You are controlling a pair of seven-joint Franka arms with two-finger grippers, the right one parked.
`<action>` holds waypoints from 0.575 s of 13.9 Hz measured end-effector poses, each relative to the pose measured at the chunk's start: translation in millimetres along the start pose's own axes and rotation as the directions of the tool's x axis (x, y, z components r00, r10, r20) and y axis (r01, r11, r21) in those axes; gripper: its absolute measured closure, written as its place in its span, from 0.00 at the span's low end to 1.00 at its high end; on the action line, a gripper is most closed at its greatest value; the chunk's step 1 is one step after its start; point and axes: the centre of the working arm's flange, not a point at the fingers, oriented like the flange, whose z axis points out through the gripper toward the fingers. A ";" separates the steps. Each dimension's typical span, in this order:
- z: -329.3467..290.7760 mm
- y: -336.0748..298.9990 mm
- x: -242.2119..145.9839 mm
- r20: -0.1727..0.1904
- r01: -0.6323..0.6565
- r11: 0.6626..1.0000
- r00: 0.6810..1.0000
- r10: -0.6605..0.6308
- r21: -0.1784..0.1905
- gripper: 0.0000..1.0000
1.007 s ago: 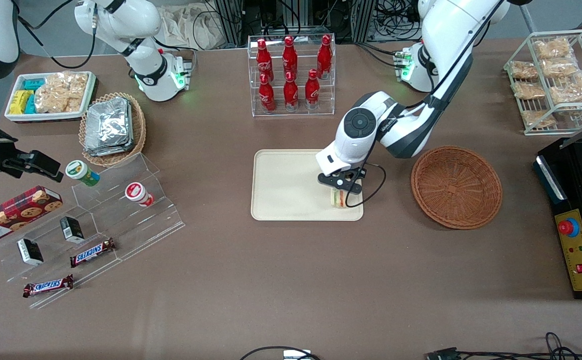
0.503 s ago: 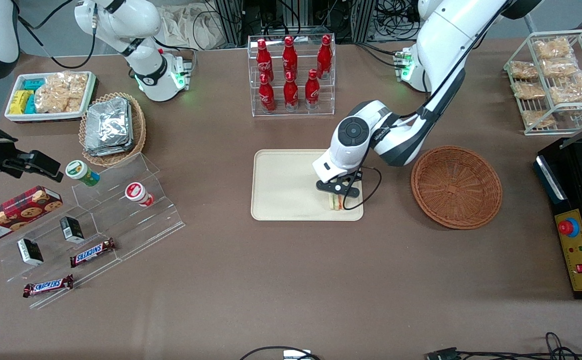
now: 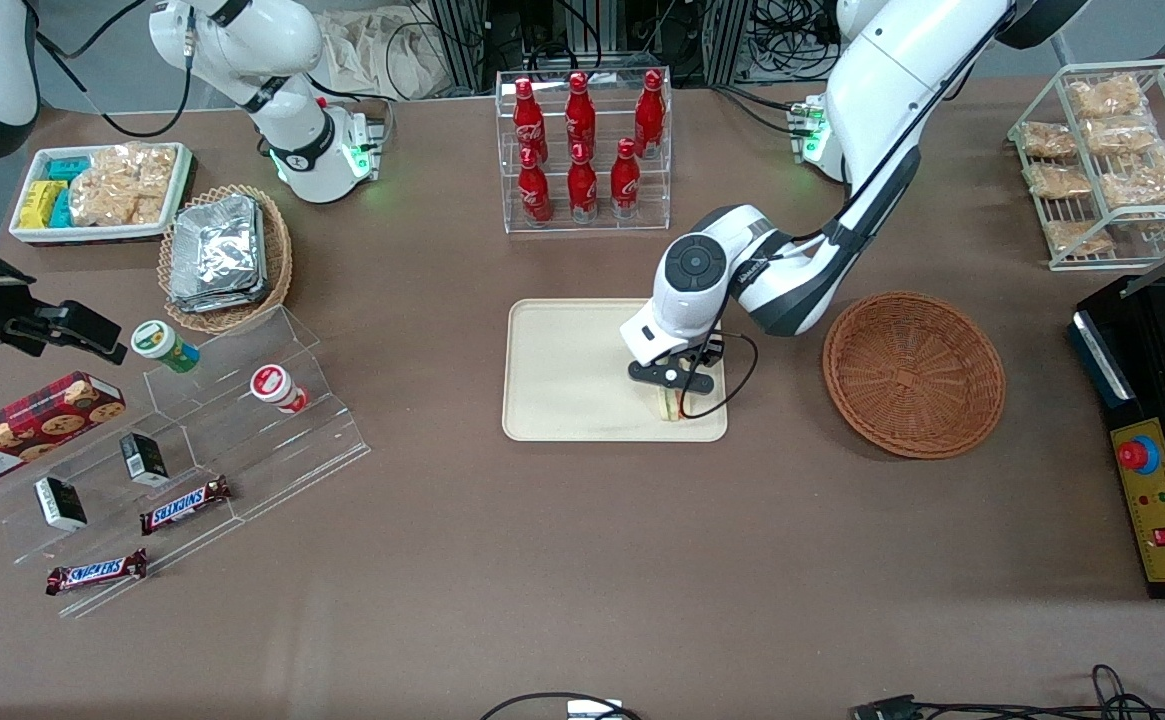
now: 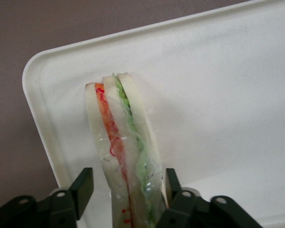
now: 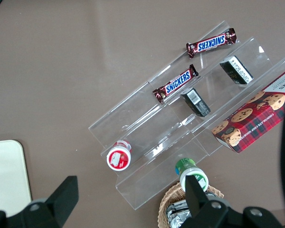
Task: Place sandwich from basket to tray
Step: 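Lower the held sandwich onto the cream tray and open the left gripper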
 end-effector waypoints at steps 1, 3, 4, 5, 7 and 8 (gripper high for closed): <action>-0.1 0.0 0.1 0.000 0.000 1.000 1.000 0.000 0.000 0.15; -1.9 0.1 1.7 -0.004 0.001 1.000 1.000 -0.001 -0.001 0.00; -4.5 -0.3 4.1 -0.010 0.004 1.000 1.000 -0.004 -0.003 0.00; -9.5 -1.5 8.6 -0.017 0.009 1.000 1.000 -0.010 -0.003 0.00; -28.5 -6.9 23.6 -0.027 0.036 0.999 0.999 -0.036 0.008 0.00; -42.8 -12.2 34.4 -0.031 0.059 0.998 0.998 -0.058 0.018 0.00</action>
